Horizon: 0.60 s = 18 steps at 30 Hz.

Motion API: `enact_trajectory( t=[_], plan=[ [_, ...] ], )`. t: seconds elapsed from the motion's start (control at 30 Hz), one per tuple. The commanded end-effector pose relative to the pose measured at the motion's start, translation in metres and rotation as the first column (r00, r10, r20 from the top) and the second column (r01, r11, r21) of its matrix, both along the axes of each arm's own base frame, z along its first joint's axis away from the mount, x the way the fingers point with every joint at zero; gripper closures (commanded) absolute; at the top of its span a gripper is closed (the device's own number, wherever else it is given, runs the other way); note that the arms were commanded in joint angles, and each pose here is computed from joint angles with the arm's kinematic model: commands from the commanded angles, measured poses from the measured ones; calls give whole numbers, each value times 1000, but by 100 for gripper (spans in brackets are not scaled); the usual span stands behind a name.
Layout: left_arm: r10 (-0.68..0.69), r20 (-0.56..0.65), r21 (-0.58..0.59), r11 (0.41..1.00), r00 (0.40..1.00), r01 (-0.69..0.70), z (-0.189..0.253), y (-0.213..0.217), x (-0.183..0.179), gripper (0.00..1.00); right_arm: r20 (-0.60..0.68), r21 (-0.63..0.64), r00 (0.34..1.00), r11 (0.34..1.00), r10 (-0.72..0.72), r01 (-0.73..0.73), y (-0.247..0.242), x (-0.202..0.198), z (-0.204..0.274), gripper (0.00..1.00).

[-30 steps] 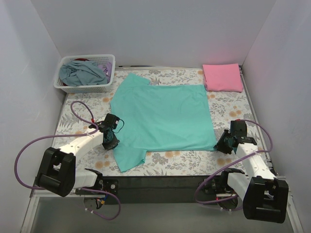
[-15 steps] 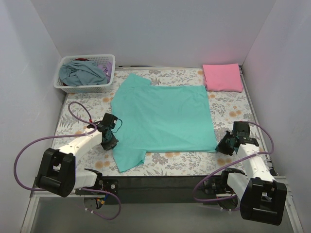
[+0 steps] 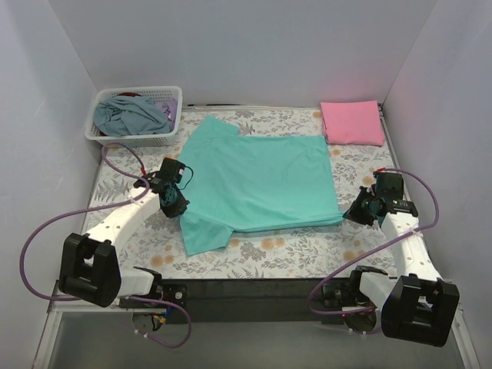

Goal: Fold and stack the t-shirts
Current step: Fold the tshirt

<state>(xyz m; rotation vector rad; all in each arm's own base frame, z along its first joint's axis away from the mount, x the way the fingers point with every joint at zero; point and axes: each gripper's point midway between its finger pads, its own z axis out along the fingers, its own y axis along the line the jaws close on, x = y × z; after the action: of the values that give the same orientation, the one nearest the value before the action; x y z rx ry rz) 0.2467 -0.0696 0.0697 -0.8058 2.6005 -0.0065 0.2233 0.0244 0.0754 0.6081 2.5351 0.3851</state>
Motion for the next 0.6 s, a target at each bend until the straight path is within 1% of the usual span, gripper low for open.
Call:
enact_trajectory(
  t=[0.0,0.13,0.33,0.37,0.4,0.57],
  plan=[
    [-14,7,9,1000,1000,14,15,0,13,100,37,-13,998,999,47,-47,-2,18,16,99],
    [-14,8,8,1000,1000,14,19,1,29,100,32,-35,998,998,46,-45,-8,36,18,99],
    [-3,17,3,1000,1000,3,22,8,52,100,90,-44,995,998,50,-46,-11,70,38,99],
    [7,19,0,1000,1000,-7,22,11,56,100,72,-48,996,997,55,-52,-11,73,33,99],
    [4,14,1,1000,1000,-4,20,11,58,100,84,-51,995,997,60,-56,-11,80,37,99],
    [15,31,-8,1000,999,-14,22,13,74,100,68,-48,995,996,78,-75,-8,98,30,99]
  ],
)
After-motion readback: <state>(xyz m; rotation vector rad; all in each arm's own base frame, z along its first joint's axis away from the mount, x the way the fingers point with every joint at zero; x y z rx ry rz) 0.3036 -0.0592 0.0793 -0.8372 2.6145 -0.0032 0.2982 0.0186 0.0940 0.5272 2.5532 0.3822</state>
